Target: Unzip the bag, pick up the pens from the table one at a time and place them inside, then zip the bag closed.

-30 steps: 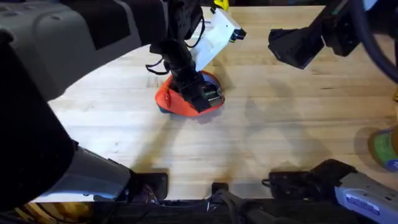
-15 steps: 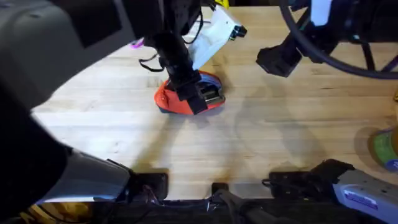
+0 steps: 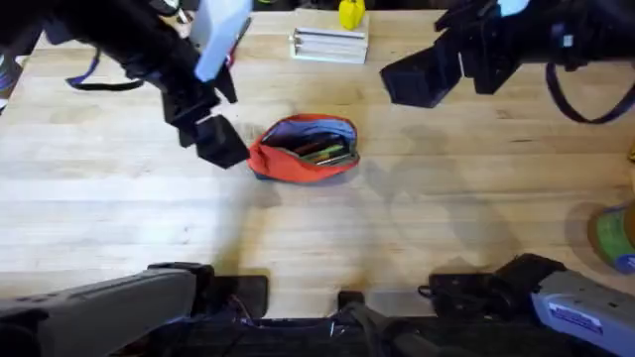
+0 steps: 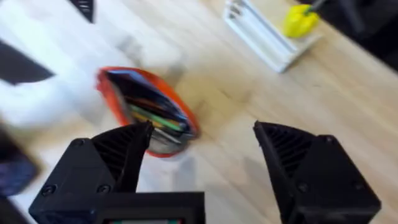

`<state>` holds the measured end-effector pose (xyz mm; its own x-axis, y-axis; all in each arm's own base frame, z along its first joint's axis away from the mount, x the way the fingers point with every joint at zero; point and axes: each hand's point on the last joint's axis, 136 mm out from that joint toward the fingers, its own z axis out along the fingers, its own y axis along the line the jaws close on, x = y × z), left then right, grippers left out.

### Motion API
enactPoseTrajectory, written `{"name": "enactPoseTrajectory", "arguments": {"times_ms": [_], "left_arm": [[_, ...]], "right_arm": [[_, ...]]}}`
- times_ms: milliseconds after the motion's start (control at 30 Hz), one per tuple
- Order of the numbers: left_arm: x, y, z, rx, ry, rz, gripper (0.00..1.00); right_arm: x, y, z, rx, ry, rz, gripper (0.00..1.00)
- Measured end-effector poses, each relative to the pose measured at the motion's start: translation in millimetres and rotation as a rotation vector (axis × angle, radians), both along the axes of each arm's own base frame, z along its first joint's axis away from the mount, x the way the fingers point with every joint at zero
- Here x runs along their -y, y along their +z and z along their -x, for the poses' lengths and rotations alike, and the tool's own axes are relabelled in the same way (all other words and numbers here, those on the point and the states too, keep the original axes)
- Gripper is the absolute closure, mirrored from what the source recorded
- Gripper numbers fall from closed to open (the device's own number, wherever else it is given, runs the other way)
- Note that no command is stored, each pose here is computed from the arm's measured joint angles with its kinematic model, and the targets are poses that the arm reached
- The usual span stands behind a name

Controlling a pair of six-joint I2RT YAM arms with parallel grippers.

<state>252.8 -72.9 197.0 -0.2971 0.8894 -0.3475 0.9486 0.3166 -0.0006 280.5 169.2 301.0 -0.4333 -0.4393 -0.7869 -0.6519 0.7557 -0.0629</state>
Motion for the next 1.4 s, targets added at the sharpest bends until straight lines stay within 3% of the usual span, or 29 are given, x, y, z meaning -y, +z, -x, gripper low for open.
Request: {"name": "enactPoseTrajectory", "arguments": {"times_ms": [167, 367, 500, 667, 967, 1133, 1400], "left_arm": [[-31.1, -7, -6.7, -0.006, 0.030, -0.008, 0.007], [-35.2, -14, -11.5, -0.007, -0.038, 0.019, 0.007], [-39.5, -24, -1.3, -0.064, -0.140, 0.053, 0.007], [-50.8, -45, 5.8, -0.143, -0.262, 0.154, 0.007], [-63.5, -87, -0.3, -0.215, -0.369, 0.292, 0.007], [-62.5, -102, -4.8, -0.223, -0.401, 0.327, 0.007], [-63.9, -115, -11.2, -0.207, -0.429, 0.332, 0.007]], "right_arm": [[-21, 0, 19, -0.147, 0.032, -0.171, 0.008], [-32, -3, 20, -0.245, 0.013, -0.258, 0.007], [-43, -19, 18, -0.321, -0.026, -0.254, 0.007], [-85, -43, 25, -0.408, -0.024, -0.232, 0.007], [-148, -96, 50, -0.648, -0.090, -0.230, 0.007], [-174, -114, 56, -0.705, -0.102, -0.242, 0.007], [-202, -149, 60, -0.748, -0.133, -0.215, 0.007]]}}
